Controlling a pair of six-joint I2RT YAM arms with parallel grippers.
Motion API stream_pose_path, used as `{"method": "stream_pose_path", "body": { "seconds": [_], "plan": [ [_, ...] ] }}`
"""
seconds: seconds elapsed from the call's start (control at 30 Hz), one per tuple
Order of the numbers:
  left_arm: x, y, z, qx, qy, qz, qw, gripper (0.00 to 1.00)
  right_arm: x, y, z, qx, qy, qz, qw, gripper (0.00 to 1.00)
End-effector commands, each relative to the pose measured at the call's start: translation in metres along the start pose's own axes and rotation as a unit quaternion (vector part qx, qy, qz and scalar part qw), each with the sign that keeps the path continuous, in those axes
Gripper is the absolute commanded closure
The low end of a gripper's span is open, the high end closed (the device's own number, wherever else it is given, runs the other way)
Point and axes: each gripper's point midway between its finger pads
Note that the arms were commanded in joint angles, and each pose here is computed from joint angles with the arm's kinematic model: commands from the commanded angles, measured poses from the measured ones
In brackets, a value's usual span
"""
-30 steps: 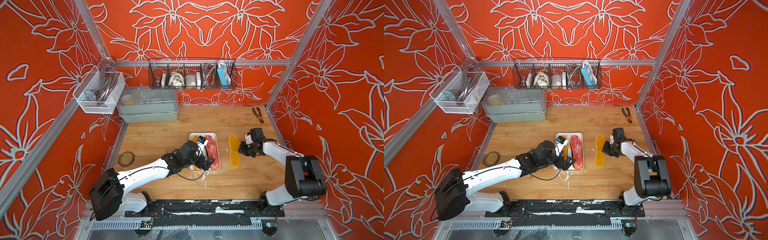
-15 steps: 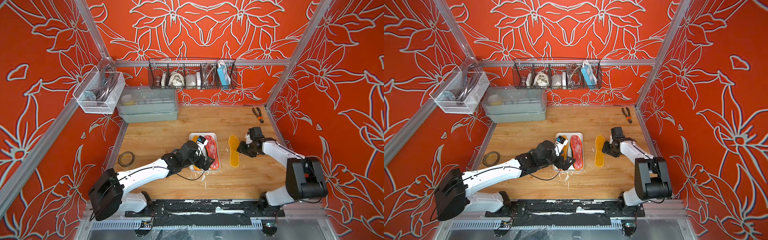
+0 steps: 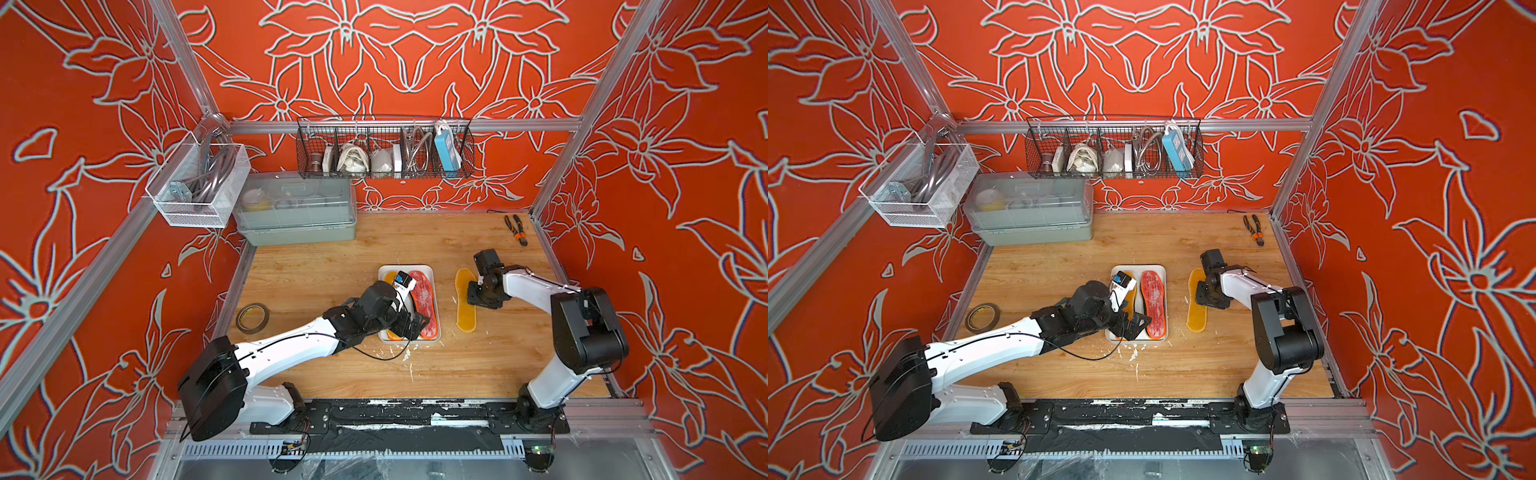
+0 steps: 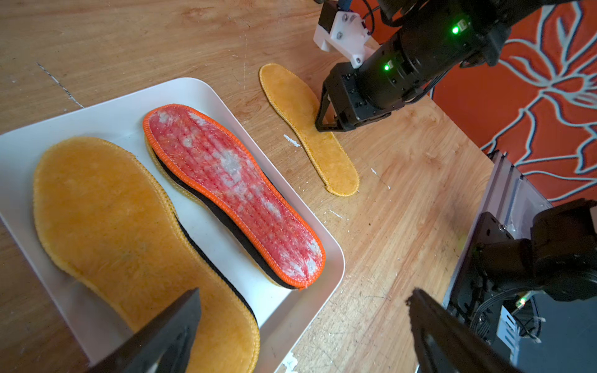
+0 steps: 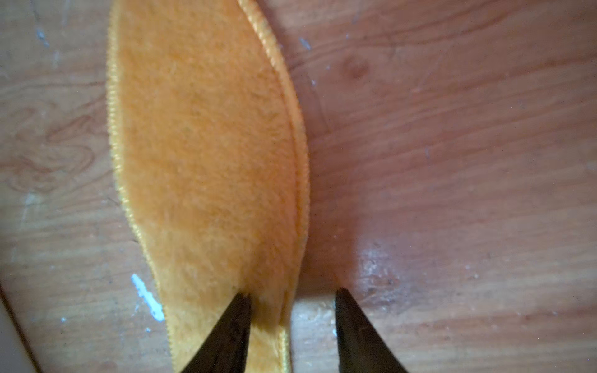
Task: Put the insoles into the storage box
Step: Pick up the insole from the center of the board.
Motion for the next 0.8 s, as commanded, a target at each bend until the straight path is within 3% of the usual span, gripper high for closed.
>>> {"method": "stream_pose_path", "body": {
  "seconds": [0.0,0.1,0.17,0.4,0.77],
  "plan": [
    [-0.004,0.001,-0.005,-0.007,0.012,0.004,1.000,0.01,-0.017,0.010,0.018,0.035,0.000,0.051,0.998,0.81],
    [-0.003,-0.001,-0.005,-0.010,0.013,0.001,1.000,0.01,-0.012,0.010,0.018,0.037,-0.003,0.036,0.999,0.96],
    [-0.001,-0.002,-0.005,-0.012,0.014,-0.003,1.000,0.01,-0.004,0.010,0.019,0.035,0.008,0.001,0.999,1.00],
    [-0.001,-0.007,-0.007,-0.015,0.016,-0.006,1.000,0.01,0.019,-0.005,0.018,0.018,0.052,-0.116,0.992,1.00],
    [-0.001,-0.006,-0.008,-0.020,0.012,-0.006,1.000,0.01,0.012,-0.044,0.012,-0.027,0.092,-0.194,0.976,1.00]
  ]
}}
Point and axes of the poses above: each gripper's point midway between its finger pads, its own y axis out along the fingers, its own x axis along the line the jaws close on, z = x × y, and after that the axes turned 5 degrees about -y, right-handed
